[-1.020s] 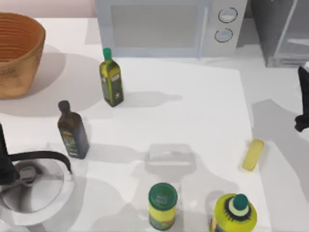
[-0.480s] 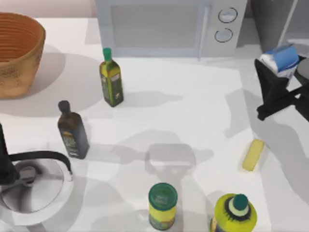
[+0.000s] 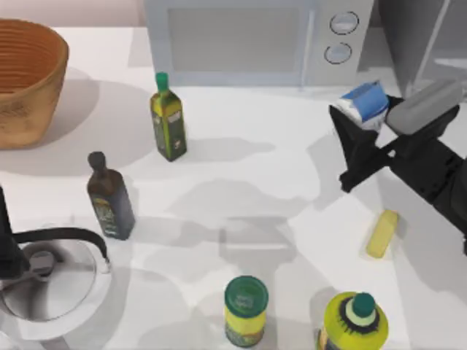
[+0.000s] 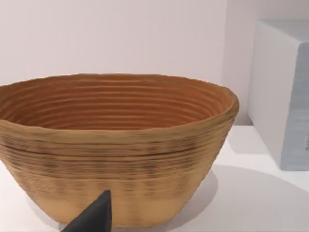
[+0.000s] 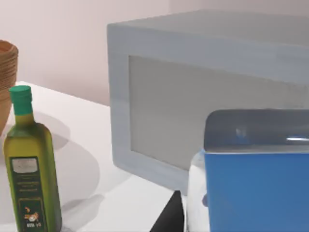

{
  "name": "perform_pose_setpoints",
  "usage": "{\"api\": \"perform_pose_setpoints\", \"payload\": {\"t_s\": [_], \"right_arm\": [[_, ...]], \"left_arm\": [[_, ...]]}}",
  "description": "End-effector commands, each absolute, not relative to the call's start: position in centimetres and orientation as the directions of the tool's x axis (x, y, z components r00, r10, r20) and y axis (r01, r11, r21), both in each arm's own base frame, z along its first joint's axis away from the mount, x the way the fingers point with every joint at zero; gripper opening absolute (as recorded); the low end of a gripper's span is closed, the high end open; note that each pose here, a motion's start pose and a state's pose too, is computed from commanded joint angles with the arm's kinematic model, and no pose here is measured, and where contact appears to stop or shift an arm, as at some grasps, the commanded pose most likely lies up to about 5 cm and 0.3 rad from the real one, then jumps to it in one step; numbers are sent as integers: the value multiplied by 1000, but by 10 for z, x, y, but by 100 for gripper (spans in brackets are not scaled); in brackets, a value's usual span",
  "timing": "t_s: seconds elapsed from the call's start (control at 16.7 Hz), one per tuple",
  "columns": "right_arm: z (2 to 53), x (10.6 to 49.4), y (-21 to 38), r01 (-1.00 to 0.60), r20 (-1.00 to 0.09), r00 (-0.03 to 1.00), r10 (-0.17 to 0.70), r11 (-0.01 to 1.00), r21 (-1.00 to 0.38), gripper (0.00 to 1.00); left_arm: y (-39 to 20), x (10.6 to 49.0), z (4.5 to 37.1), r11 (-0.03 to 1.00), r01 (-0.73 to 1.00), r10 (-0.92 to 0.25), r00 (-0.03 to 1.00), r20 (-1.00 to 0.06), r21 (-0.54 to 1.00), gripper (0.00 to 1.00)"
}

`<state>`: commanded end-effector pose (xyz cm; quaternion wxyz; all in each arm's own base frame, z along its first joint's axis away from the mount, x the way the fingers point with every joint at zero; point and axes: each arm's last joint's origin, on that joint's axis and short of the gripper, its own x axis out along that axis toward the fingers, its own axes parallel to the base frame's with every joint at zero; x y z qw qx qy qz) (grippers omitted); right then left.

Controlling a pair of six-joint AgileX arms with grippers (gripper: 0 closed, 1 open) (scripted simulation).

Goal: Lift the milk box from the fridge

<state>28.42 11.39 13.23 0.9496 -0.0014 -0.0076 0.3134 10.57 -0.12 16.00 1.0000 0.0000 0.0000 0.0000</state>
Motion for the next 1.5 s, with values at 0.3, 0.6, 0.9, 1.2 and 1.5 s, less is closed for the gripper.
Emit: {"api": "perform_pose_setpoints", "payload": {"t_s": [0.3,0.6,0.9,1.2,1.5], "right_arm": [[89,294,135,-660,7,751,660,751,-2,0],[63,295,145,-694,5,720,694,720,4,0],[63,295,145,-694,5,720,694,720,4,0],[51,307,155,-690,-17,724,690,724,7,0],[43,337,186,-694,4,720,694,720,4,0]], "left_arm": [[-1,106,160,1000,0,0,1000,0,0,100],[-1,106,160,1000,0,0,1000,0,0,100],[-1,106,160,1000,0,0,1000,0,0,100],[-1,106,160,1000,0,0,1000,0,0,100],[-1,106,160,1000,0,0,1000,0,0,100]]}}
